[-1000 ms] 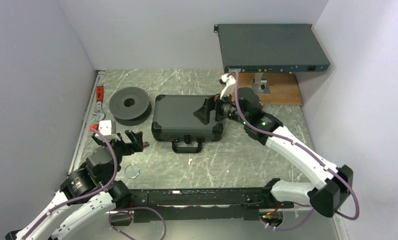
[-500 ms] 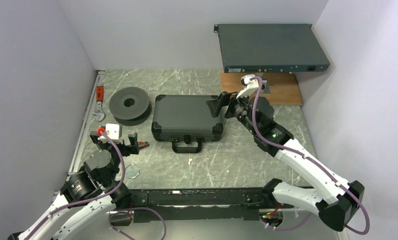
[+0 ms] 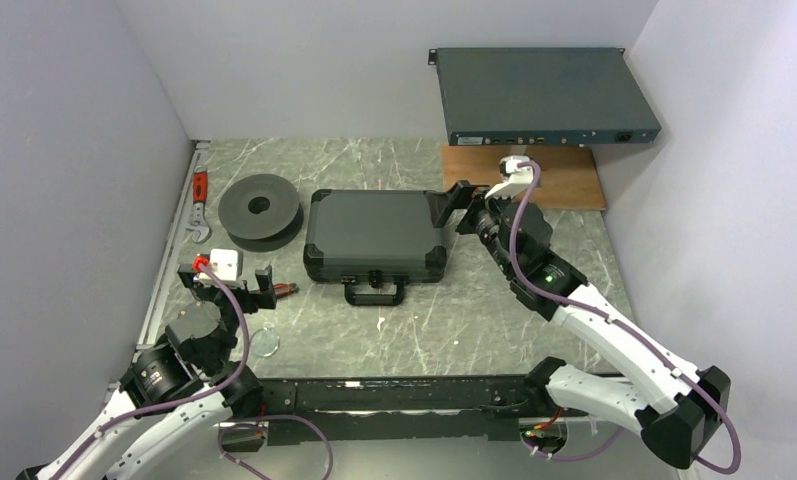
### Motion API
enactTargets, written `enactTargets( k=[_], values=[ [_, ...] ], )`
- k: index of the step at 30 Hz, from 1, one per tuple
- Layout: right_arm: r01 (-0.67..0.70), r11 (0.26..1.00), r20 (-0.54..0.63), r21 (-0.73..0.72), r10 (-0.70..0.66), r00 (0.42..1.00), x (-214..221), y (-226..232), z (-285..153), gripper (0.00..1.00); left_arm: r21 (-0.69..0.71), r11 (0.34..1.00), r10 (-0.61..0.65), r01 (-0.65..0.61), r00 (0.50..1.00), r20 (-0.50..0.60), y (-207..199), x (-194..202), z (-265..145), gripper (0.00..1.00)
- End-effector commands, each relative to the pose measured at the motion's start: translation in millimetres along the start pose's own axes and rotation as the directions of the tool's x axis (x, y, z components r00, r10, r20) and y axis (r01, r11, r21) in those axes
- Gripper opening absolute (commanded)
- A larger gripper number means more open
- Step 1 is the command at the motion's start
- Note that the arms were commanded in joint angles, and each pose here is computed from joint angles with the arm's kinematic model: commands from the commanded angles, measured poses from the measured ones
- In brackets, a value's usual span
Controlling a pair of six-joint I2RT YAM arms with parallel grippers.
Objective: Pack up texas hold em set
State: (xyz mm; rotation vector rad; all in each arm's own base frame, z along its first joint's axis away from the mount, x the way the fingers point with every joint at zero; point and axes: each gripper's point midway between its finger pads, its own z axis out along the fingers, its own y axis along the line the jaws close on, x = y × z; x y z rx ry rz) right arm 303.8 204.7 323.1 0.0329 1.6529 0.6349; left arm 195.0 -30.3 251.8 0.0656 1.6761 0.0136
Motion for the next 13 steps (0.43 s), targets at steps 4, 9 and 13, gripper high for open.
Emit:
enactTargets(
  k=[4, 9, 13],
  values=[
    [-0.004, 1.000, 0.075, -0.029, 0.006, 0.997, -27, 11, 0, 1.00, -0.019, 0.999, 0.026, -0.027, 1.000, -0.004, 3, -1, 2, 1.00],
    [0.006, 0.998, 0.087, -0.060, -0.001, 0.996, -31, 18, 2, 1.00, -0.019, 1.000, 0.024, -0.024, 1.000, -0.010, 3, 1, 2, 1.00],
    [0.013, 0.998, 0.054, -0.067, -0.009, 0.998, -24, 21, 8, 1.00, -0.021, 1.000, 0.010, -0.011, 1.000, -0.010, 4, 1, 0, 1.00]
  ],
)
